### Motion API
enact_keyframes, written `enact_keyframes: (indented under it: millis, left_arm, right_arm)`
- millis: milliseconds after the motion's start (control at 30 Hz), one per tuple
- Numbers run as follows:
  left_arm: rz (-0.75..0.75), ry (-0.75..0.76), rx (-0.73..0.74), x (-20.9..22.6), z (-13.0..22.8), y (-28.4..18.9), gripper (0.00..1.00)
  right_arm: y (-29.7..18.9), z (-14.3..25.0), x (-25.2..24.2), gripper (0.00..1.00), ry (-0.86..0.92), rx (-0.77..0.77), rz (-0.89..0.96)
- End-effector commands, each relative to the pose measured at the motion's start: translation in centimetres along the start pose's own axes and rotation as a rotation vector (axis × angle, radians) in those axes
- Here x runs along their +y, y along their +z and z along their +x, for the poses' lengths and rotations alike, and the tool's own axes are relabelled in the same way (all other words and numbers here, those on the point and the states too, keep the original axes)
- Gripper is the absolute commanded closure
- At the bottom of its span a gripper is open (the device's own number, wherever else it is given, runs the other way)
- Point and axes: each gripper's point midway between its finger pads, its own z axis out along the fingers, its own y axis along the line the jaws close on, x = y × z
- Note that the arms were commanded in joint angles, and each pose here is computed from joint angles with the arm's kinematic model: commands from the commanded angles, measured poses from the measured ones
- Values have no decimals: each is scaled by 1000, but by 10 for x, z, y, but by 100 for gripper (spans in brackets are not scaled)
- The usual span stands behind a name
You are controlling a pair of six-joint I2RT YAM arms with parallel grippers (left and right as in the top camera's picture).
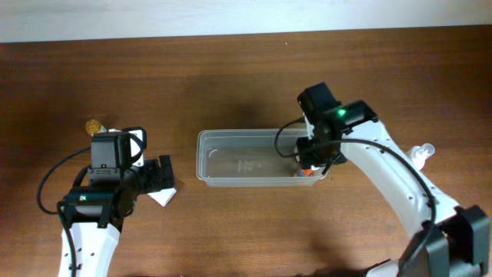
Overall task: Pack container
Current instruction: 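Place the orange tube upright in the container beside the dark bottle, then move the right gripper to the white lotion bottle and grasp it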
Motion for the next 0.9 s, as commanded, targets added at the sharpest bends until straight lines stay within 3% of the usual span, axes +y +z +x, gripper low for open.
enact_keyframes:
  millis: [0, 133, 267, 333, 500, 733, 867]
  left_arm:
    - [12, -3, -21, -2, -8, -5, 0]
    - [12, -3, -21, -2, -8, -5, 1]
    - [12, -3, -21, -2, -8, -5, 1]
    - [12, -3, -22, -2, -8, -5, 1]
    - [12, -3, -22, -2, -8, -5, 1]
    - [12, -3, -22, -2, -8, -5, 1]
    - [12, -3, -22, -2, -8, -5, 1]
  right_arm:
    - [-66, -30, -8, 46, 13, -200, 42]
    - [-120, -47, -29, 41, 66, -331, 94]
    - [-155, -57, -94, 35, 284, -421, 124]
    - [-150, -48, -140, 31, 414, -382, 141]
    - [-127, -24, -201, 27, 548, -269, 118]
    - [-78, 9, -257, 26, 709, -95, 119]
    - [-49, 15, -261, 26, 721, -6, 57]
